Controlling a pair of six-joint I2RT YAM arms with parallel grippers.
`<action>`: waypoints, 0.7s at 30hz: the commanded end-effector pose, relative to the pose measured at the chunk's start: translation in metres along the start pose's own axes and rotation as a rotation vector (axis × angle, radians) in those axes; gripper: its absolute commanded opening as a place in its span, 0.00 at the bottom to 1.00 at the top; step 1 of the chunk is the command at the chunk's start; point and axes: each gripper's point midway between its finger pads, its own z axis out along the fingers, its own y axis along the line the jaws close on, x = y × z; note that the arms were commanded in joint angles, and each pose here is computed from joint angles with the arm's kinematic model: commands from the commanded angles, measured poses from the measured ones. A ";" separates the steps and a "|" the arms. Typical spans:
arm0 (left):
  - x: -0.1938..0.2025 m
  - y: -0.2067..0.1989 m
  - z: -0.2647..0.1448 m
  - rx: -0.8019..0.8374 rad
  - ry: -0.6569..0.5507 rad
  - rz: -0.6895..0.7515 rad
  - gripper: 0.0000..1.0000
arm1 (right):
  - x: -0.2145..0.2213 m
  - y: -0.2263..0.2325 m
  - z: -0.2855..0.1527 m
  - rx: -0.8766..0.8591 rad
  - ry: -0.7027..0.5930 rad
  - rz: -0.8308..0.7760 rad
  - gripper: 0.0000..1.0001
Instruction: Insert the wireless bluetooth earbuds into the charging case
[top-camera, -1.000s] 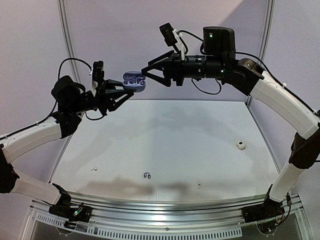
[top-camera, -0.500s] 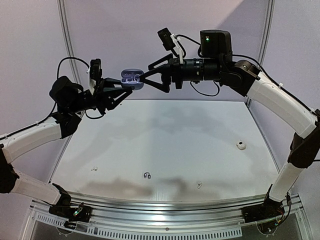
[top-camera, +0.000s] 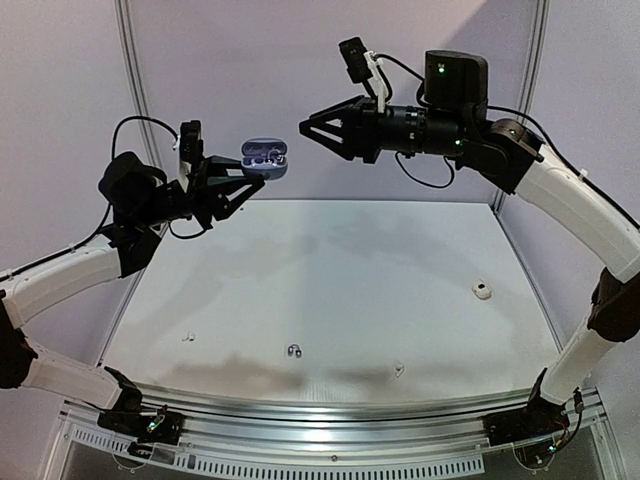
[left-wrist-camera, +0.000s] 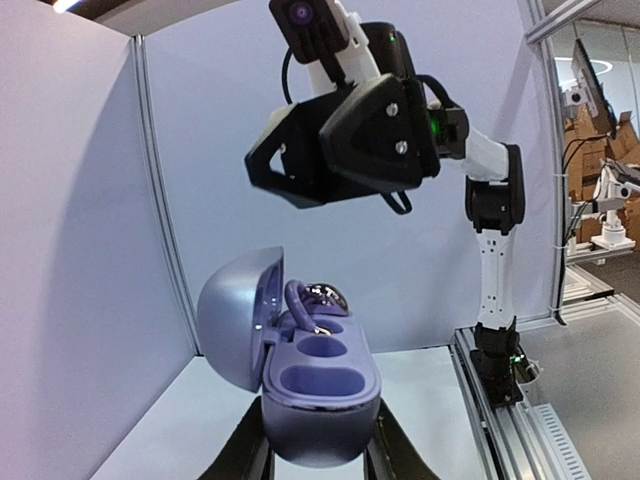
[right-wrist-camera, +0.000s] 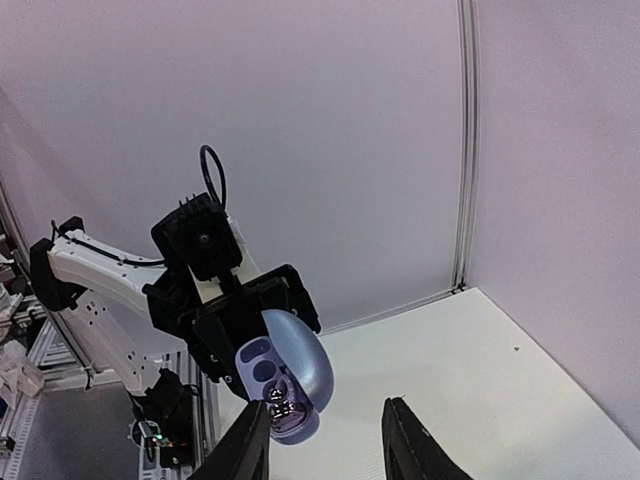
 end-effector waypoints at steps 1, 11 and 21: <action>0.008 0.007 -0.004 -0.033 0.045 0.062 0.00 | -0.001 0.003 -0.007 -0.006 0.013 0.024 0.36; 0.008 0.008 -0.003 -0.031 0.051 0.069 0.00 | 0.013 0.010 0.009 -0.084 0.065 0.057 0.36; -0.020 -0.001 -0.005 0.004 -0.053 -0.007 0.00 | 0.031 0.010 0.010 -0.102 0.069 0.040 0.75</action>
